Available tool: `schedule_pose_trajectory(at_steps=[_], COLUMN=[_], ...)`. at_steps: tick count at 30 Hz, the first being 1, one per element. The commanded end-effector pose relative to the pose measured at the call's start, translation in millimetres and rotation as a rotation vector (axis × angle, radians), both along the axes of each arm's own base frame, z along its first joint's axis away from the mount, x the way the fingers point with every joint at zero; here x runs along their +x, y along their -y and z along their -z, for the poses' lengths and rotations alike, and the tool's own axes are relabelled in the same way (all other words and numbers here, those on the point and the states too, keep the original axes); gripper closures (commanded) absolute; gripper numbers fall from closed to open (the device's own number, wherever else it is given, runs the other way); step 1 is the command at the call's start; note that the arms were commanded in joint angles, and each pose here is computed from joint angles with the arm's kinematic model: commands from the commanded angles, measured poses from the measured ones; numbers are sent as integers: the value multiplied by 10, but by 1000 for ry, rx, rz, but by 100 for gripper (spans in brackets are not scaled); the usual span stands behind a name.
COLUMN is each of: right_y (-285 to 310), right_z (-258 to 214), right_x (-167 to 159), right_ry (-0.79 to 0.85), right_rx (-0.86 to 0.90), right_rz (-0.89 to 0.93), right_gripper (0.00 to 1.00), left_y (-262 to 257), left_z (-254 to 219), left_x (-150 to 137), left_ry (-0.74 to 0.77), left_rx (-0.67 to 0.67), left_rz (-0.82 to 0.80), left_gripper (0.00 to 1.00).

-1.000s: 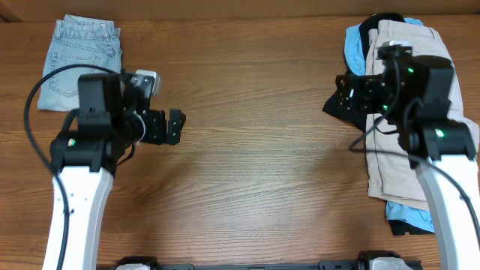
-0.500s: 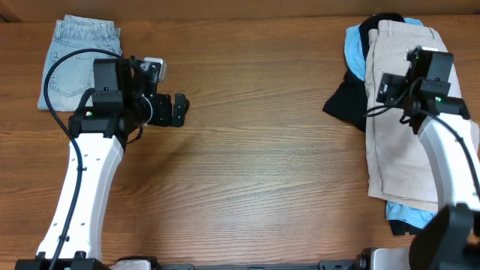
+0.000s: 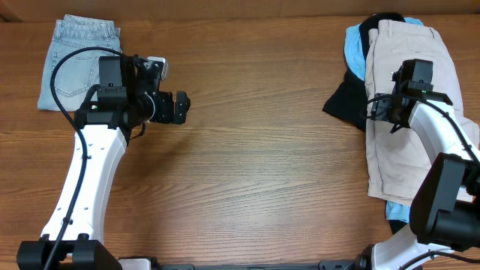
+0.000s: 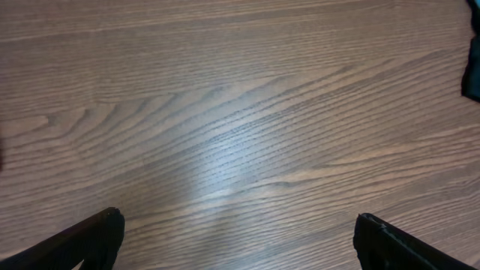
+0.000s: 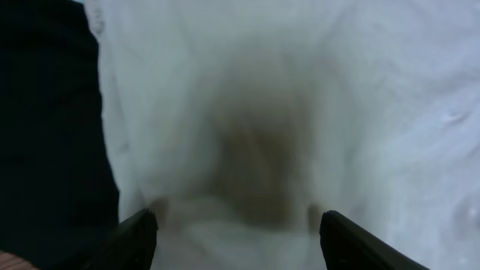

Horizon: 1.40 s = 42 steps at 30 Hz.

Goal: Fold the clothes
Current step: 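Lower the right gripper and pinch the beige shorts' waistband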

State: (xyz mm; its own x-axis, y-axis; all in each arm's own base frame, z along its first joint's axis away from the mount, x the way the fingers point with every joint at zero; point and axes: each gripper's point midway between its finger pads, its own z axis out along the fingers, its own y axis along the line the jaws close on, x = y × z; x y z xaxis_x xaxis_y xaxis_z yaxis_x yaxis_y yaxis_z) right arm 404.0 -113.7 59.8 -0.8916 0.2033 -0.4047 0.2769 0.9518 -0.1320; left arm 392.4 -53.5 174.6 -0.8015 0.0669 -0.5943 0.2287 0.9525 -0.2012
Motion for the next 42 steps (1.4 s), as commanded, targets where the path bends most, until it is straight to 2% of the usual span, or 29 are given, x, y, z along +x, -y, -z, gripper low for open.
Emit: schedule_pose_trajectory(at_steps=[1,11,21,31,42], right_y=[-145,-186,-94,-205,-88], right_z=[-36,131,140,210,252], right_x=[70,-80,-140,-195,-304], right_ry=[26,-20,-46,-73,-110], right_rx=[65,80,33,33,-93], right_rz=[-38,-38,-14,-40,16], right_gripper=[27,28,37,37,41], left_y=[38,40,39,39,33], left_z=[-86,-121,-121,-119,-118], left_x=[75,119,120,119,121], left_ry=[40,64,64,63,64], left_rx=[6,6,7,7,10], left_rz=[31,32,32,32,30], left_gripper=[0,0,0,0,0])
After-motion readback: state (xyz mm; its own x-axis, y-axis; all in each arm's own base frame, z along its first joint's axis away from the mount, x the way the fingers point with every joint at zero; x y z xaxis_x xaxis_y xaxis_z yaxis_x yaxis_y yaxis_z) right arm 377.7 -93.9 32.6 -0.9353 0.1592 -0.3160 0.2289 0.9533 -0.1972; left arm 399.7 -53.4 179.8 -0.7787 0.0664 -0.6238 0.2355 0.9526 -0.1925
